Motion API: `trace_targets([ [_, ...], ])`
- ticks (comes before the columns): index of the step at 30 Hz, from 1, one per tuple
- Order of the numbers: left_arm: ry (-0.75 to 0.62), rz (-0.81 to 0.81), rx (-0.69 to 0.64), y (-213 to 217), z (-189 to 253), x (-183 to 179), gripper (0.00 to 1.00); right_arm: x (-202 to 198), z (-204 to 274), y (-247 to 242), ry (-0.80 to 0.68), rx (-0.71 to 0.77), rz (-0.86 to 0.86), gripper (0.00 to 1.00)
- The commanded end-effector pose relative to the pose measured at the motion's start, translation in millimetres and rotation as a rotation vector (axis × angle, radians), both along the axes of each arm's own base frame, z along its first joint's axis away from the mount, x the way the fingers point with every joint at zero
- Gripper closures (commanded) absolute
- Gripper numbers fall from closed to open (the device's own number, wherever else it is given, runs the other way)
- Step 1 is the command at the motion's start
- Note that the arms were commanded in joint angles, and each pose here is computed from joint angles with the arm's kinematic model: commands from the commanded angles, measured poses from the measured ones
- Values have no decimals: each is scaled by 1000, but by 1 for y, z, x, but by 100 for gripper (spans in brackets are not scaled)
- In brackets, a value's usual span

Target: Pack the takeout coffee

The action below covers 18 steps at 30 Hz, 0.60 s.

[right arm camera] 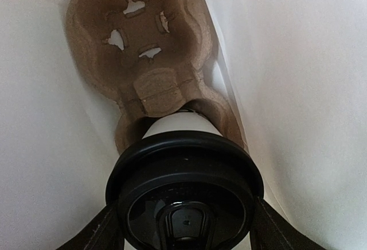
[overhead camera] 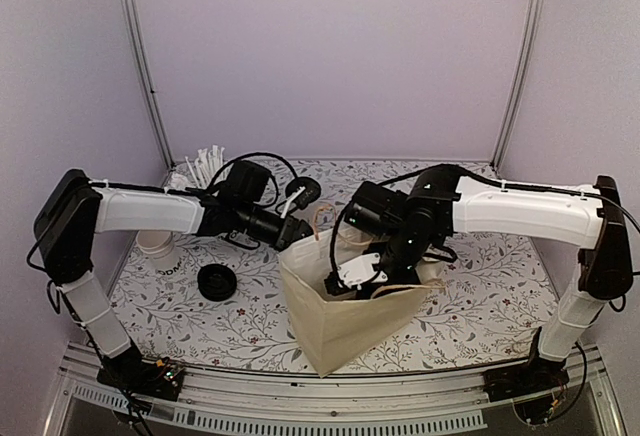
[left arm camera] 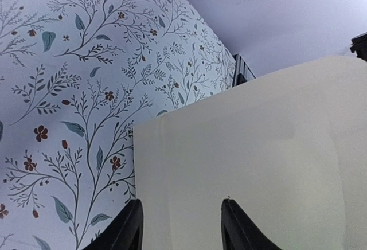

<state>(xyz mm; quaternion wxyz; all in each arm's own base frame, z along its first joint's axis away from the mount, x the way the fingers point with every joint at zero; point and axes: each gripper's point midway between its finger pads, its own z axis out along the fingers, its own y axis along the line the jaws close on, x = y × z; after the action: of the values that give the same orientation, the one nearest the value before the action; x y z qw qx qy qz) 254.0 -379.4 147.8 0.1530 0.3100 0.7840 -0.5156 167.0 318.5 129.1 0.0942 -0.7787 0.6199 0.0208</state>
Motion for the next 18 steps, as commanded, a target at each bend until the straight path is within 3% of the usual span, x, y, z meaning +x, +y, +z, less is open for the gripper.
trace_targets([
  [1,-63,20,10,8,25,4,51,5,-3,-8,11,-53,-20,37],
  [13,-206,18,41,27,88,-5,49,0,43,17,44,80,-17,1],
  [18,-278,-18,9,35,134,-19,47,-1,54,21,51,102,-10,1],
])
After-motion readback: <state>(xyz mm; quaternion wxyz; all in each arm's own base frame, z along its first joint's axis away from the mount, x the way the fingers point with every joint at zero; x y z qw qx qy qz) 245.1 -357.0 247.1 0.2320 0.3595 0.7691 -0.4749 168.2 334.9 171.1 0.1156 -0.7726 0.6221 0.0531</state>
